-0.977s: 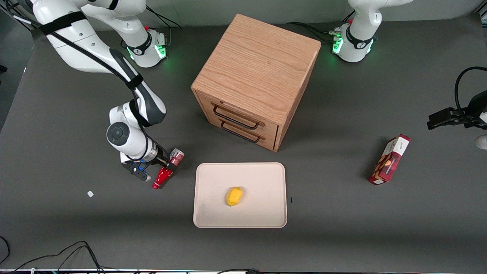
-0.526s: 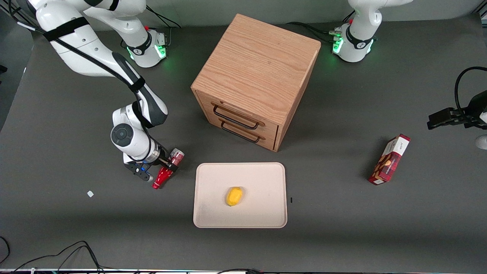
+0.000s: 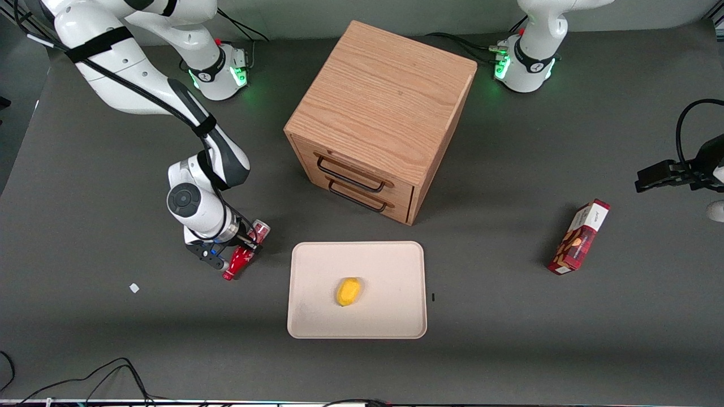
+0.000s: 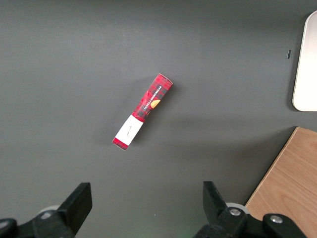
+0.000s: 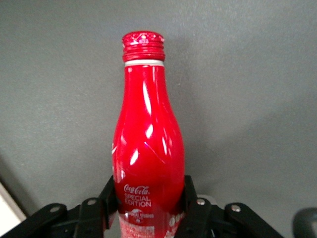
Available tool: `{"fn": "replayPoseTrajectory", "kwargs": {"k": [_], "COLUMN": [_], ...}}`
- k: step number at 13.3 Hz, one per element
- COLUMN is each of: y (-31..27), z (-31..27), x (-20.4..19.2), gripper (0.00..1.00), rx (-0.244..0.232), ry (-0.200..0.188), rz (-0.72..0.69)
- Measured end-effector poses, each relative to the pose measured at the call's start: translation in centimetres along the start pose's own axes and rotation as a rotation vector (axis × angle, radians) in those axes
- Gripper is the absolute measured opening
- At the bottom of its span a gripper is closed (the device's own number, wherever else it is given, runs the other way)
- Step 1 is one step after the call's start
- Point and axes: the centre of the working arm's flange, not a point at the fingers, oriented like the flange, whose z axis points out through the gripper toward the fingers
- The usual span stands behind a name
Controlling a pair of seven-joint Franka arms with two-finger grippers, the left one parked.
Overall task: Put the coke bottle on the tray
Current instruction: 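Close the right gripper around the bottle's body, then lift the bottle and tilt it upright with the right gripper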
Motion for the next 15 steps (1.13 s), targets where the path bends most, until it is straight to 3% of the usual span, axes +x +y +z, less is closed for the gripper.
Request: {"fn": "replayPoseTrajectory", "kwargs": {"k": [3, 6, 10, 15], "y": [-0.2, 0.1, 0.2, 0.2], "z": [-5.5, -15.0, -25.1, -30.6], "x": [1.4, 2.7, 4.5, 6.2], "gripper": [0.54, 0.54, 0.54, 0.54], "rx": [-0.036, -0.078, -0.065, -0.038], "ry": [0.021, 0.027, -0.014, -0.016], "rz": [-0.005, -0.010, -0.039, -0.054]}}
